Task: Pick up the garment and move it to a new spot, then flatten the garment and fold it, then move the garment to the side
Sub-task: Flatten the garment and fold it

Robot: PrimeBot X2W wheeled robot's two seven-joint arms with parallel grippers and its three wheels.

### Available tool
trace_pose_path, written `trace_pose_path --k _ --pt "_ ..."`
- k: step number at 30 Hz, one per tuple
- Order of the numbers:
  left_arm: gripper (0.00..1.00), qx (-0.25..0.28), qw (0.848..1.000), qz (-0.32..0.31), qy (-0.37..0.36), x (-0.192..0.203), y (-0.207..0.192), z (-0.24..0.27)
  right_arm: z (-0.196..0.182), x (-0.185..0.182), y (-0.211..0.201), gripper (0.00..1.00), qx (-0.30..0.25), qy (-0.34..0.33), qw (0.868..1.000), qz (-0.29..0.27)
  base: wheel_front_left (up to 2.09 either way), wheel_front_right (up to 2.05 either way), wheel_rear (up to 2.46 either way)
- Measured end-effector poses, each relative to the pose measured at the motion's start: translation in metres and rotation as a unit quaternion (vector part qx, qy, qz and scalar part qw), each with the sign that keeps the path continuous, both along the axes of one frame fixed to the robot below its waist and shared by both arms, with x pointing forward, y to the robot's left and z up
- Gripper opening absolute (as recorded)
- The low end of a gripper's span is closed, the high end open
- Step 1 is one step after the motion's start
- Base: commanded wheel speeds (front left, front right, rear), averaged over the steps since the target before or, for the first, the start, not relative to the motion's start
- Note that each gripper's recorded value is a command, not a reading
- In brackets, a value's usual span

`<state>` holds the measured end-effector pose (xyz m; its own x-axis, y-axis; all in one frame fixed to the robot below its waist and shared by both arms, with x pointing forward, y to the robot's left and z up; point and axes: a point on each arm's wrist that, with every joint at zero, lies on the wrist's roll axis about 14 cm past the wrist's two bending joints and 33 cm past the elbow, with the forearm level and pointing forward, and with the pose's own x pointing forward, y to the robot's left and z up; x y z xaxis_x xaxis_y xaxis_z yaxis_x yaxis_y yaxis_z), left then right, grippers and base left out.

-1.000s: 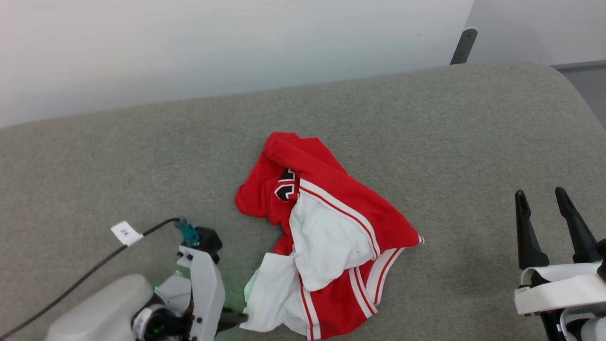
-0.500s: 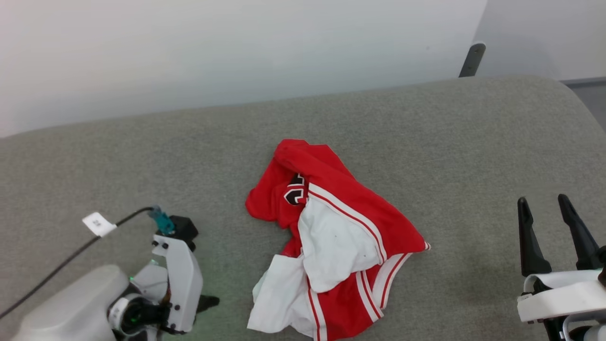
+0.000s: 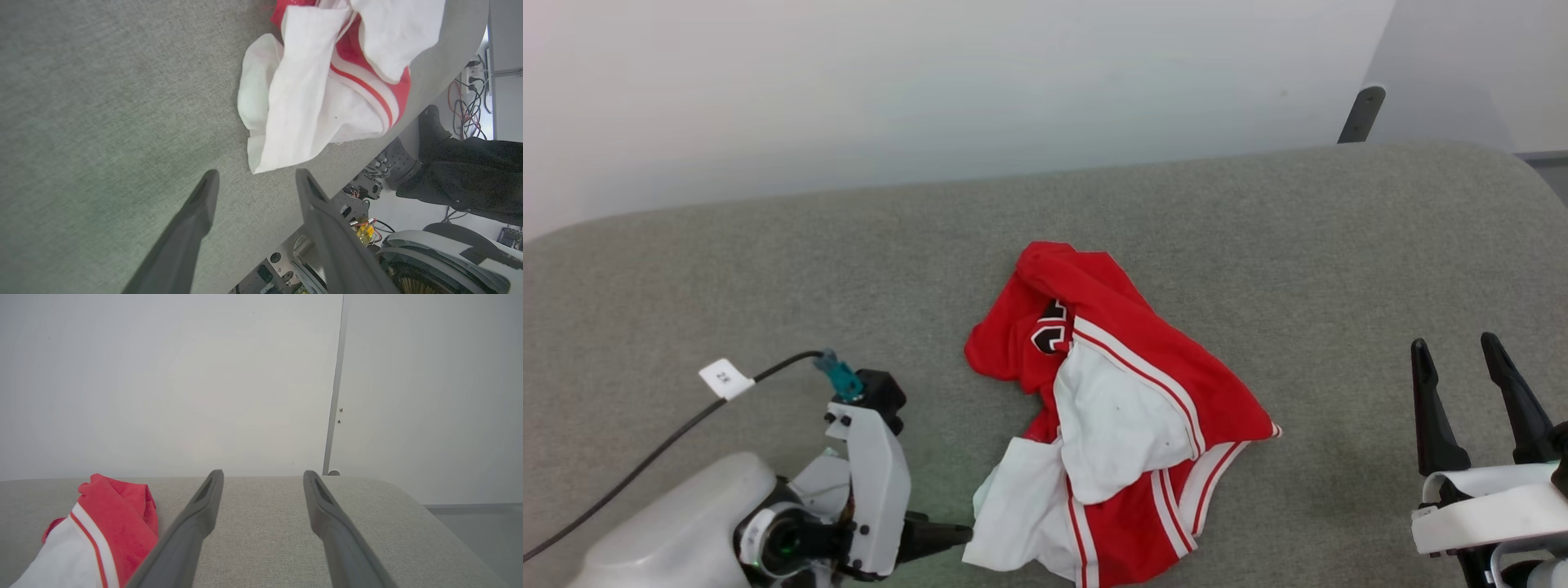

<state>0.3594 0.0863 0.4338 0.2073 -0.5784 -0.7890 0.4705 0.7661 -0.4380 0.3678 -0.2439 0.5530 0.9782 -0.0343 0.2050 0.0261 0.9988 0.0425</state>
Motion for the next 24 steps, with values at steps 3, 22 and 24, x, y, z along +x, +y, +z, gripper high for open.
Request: trace_pose_path --k 3,22,24 --pt "1.0 -0.007 1.0 -0.009 0.01 -0.003 -0.009 -0.002 -0.001 0.001 0.0 1.0 -0.001 0.002 1.0 0.0 0.0 0.0 0.0" --pt "0.4 0.006 0.997 -0.029 0.072 0.006 -0.026 -0.043 -0.017 0.002 -0.022 1.0 -0.003 0.027 0.999 -0.035 0.0 0.0 0.0" --pt "0.0 0.0 0.997 -0.028 0.078 0.006 -0.028 -0.046 -0.019 0.002 -0.023 1.0 -0.003 0.03 0.999 -0.037 0.0 0.0 0.0"
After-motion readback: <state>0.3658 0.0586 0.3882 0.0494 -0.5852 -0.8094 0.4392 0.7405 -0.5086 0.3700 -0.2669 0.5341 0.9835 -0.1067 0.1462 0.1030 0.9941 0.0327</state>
